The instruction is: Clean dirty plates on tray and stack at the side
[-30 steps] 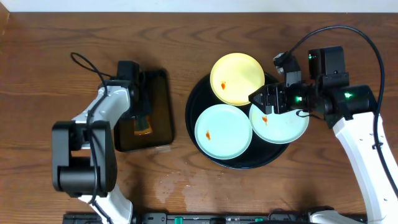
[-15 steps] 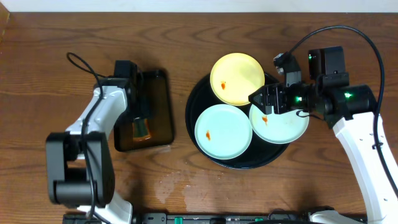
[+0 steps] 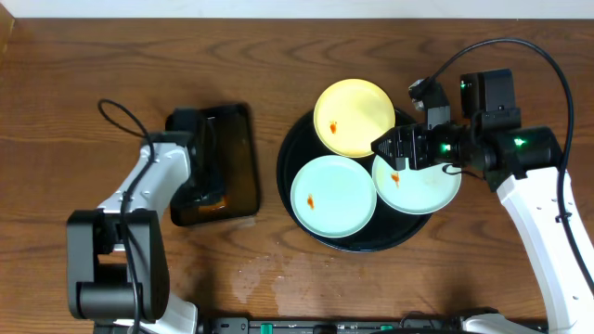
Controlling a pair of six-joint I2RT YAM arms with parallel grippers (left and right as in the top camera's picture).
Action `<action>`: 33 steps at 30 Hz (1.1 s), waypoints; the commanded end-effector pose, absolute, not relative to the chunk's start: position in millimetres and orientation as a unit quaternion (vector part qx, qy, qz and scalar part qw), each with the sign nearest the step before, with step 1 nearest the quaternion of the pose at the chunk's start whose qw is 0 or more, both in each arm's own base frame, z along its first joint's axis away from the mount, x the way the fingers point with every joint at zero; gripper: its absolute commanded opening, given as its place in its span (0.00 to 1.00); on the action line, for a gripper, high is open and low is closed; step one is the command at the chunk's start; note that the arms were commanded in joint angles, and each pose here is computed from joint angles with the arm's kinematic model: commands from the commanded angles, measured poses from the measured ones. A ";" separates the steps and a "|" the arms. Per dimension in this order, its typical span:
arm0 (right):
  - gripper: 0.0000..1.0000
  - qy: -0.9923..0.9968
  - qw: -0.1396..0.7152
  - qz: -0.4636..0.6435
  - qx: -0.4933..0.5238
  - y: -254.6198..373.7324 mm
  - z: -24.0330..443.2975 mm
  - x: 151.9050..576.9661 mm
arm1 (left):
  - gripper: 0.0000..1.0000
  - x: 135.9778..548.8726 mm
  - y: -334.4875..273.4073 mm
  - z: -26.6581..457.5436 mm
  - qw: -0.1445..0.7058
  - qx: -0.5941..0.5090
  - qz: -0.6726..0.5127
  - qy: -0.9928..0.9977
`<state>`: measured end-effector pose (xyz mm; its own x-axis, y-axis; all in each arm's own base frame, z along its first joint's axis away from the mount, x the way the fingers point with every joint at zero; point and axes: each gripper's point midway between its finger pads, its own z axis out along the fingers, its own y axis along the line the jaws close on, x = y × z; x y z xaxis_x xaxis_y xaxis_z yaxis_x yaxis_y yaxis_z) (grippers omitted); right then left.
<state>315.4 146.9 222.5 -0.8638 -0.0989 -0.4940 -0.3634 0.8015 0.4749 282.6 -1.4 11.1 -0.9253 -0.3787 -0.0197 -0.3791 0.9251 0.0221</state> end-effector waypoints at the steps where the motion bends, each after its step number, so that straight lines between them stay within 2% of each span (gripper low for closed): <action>1: 0.78 0.916 0.240 0.290 -0.141 152.2 231.2 315.0 | 0.42 275.4 -7.9 -3.2 0.005 -0.196 -0.003 0.981; 3: 0.78 0.915 0.240 0.290 -0.141 152.2 231.3 315.3 | 0.33 279.2 -7.9 -9.4 0.020 -0.195 -0.007 0.980; 5: 0.78 0.915 0.240 0.290 -0.141 152.2 231.3 315.3 | 0.13 281.7 -8.0 -11.9 0.028 -0.193 -0.008 0.981; 6: 0.78 0.915 0.240 0.290 -0.141 152.2 231.3 315.3 | 0.08 283.5 -8.0 -11.6 0.031 -0.189 -0.009 0.981; 10: 0.78 0.915 0.241 0.290 -0.142 152.3 231.5 315.5 | 0.07 297.3 -6.0 1.9 0.047 -0.177 -0.007 0.983; 16: 0.78 0.919 0.245 0.273 -0.141 147.5 229.0 318.1 | 0.07 321.6 1.7 53.5 0.089 -0.175 0.009 0.981; 22: 0.77 0.922 0.259 0.253 -0.139 143.3 228.1 325.6 | 0.08 327.1 0.1 80.1 0.121 -0.172 0.000 0.978; 25: 0.72 0.917 0.284 0.235 -0.150 149.0 227.4 341.1 | 0.07 338.3 -6.4 94.2 0.148 -0.165 -0.012 0.975; 28: 0.65 0.933 0.288 0.188 -0.109 139.6 211.0 361.5 | 0.07 352.1 -20.5 112.5 0.171 -0.143 -0.028 0.975; 30: 0.61 0.938 0.270 0.188 -0.109 141.9 196.3 365.9 | 0.07 358.1 -30.8 122.8 0.181 -0.128 -0.040 0.974; 33: 0.61 0.938 0.222 0.227 -0.139 158.6 177.1 355.3 | 0.07 357.1 -51.9 130.1 0.176 -0.108 -0.070 0.976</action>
<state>357.8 149.0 191.5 -0.8402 -0.1279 -0.5270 -0.3442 0.8767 0.3359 351.2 -29.4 110.2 -0.9086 -0.2858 -0.3045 -0.2640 0.9581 -0.1113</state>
